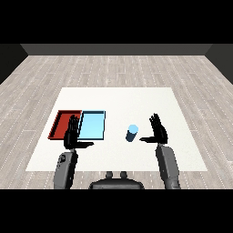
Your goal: Pick the blue can and put it in the blue box
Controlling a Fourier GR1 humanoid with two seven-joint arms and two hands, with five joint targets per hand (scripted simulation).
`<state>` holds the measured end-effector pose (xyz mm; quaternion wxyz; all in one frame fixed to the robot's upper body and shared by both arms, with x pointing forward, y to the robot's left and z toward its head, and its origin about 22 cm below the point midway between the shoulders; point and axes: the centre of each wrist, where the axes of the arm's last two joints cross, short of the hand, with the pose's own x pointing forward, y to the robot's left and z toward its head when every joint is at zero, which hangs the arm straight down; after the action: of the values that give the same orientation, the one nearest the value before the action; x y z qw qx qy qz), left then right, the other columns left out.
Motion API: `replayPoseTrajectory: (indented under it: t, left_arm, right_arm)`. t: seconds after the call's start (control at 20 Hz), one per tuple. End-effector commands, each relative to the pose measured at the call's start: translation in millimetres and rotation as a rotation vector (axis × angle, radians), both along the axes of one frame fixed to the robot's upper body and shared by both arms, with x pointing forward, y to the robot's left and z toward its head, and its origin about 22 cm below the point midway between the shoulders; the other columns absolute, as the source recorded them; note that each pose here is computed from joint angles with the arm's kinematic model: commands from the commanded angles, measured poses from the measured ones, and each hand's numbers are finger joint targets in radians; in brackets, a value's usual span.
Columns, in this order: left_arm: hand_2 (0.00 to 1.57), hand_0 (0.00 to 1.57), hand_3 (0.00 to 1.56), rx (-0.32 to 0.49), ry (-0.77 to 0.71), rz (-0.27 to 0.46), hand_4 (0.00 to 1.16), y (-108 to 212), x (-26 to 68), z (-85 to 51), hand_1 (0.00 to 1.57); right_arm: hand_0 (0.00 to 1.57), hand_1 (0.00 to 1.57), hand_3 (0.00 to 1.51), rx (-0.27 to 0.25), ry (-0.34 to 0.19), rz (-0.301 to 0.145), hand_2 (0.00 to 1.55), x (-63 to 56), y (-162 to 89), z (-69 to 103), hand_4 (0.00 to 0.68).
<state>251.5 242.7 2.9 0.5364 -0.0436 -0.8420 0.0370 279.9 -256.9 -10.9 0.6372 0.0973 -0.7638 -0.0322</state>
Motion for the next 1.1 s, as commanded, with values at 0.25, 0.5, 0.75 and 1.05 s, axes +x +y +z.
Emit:
replayPoseTrajectory:
  t: [0.25, 0.5, 0.75, 1.05]
  left_arm:
    - [0.00, 0.00, 0.00, -0.003, -0.012, -0.004, 0.00, 15.5, -16.1, 10.2, 0.00]
    - [0.00, 0.00, 0.00, -0.018, -0.028, -0.004, 0.00, 2.8, -4.7, -1.8, 0.00]
    - [0.00, 0.00, 0.00, -0.021, -0.021, 0.010, 0.00, 18.8, 0.5, -2.1, 0.00]
    - [0.00, 0.00, 0.00, -0.003, -0.036, 0.016, 0.00, 21.5, -24.3, 2.7, 0.00]
  right_arm:
    - [0.00, 0.00, 0.00, 0.044, 0.071, -0.001, 0.00, -10.5, 16.4, -19.2, 0.000]
    - [0.00, 0.00, 0.00, 0.046, 0.073, 0.014, 0.00, 11.3, 10.2, -33.8, 0.000]
    - [0.00, 0.00, 0.00, 0.036, 0.102, 0.037, 0.00, 5.4, 48.1, -52.7, 0.000]
    - [0.00, 0.00, 0.00, 0.025, 0.096, 0.036, 0.00, -3.5, 44.8, -60.2, 0.000]
